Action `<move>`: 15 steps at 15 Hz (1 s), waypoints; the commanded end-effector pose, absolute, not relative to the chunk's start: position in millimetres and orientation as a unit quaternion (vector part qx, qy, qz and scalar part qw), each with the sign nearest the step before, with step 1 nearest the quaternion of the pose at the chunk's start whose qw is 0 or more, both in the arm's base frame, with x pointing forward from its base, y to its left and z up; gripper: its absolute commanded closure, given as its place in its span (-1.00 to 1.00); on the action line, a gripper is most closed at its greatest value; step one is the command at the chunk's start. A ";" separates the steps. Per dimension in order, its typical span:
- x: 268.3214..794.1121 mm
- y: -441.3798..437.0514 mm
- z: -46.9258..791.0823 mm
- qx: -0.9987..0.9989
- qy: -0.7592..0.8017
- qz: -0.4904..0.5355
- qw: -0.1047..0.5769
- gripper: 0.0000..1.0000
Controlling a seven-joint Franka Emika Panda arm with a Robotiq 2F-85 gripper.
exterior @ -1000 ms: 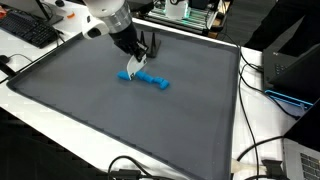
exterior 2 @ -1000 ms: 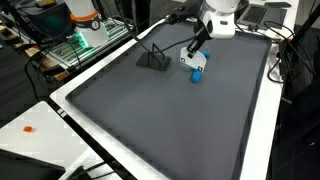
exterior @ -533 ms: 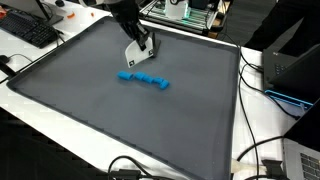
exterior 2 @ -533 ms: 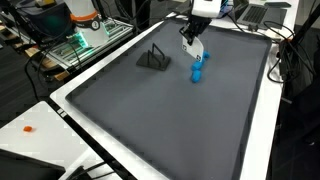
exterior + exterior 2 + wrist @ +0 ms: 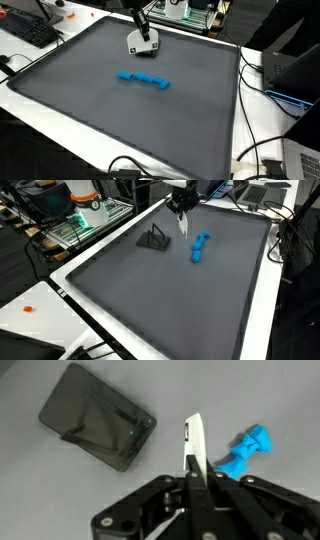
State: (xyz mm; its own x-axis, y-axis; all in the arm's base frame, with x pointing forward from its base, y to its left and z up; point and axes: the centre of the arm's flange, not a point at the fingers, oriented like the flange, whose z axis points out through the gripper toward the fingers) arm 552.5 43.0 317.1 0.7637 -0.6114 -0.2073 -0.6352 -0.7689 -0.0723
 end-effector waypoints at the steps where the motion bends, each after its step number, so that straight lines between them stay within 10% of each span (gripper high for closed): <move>1: 519.7 41.2 313.6 -0.915 0.385 0.083 0.082 0.98; 15: 480.6 19.0 276.9 -0.861 0.493 0.074 0.104 0.98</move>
State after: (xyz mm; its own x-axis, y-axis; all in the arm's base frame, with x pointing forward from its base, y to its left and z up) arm 495.8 24.9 282.0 0.5341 -0.8140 -0.2283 -0.8435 -0.5313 -0.0788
